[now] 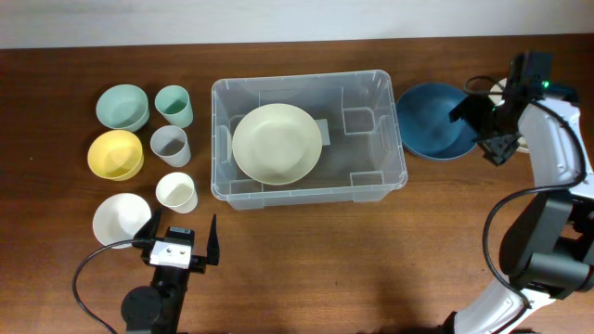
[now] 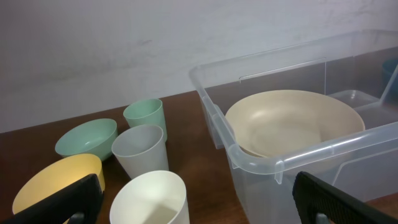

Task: Pack container
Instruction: 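Raise the right gripper and move it to the teal plate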

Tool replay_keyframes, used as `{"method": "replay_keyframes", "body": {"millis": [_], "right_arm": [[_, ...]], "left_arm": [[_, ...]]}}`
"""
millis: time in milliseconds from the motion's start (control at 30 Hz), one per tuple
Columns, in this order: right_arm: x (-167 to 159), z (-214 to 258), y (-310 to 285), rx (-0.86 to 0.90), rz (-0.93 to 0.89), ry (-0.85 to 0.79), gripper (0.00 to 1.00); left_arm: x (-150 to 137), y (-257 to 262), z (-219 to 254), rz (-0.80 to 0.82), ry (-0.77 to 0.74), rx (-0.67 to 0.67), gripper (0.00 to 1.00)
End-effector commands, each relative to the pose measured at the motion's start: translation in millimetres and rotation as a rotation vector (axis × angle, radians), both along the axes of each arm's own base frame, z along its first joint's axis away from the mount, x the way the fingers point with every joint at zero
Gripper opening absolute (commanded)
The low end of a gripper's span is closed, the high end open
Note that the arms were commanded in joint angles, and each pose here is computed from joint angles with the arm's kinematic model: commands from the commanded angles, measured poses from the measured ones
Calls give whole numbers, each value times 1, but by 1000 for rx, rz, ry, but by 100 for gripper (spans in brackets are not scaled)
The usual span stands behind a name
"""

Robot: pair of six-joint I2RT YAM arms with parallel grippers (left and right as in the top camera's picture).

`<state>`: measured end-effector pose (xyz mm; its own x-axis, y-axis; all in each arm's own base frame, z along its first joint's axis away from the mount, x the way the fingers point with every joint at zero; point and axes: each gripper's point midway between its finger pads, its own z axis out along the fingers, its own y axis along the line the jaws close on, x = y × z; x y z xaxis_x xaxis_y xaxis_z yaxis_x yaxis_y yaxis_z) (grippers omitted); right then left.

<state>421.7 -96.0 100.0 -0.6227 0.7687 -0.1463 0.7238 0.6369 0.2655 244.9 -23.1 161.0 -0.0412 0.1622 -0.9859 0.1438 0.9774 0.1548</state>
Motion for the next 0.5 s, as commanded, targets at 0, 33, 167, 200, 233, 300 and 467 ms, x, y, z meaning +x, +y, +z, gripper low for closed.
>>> {"method": "replay_keyframes", "body": {"millis": [0,33,167,200,233,300,467], "right_arm": [[-4,-21,7,36,-19,16,99],[-3,-25,9,46,-15,9,99],[-4,-39,11,54,-14,3,99],[-5,-41,11,55,-14,7,99],[-5,-44,11,56,-14,12,99],[-4,-50,11,58,-15,20,99],[-3,-65,12,73,-16,43,99]], "left_arm": [[0,2,-1,10,-1,10,99],[0,2,-1,10,-1,10,99],[0,2,-1,11,-1,10,99],[0,2,-1,11,-1,10,100],[0,2,-1,10,-1,10,99],[0,2,-1,10,-1,10,99],[0,2,-1,11,-1,10,99]]}}
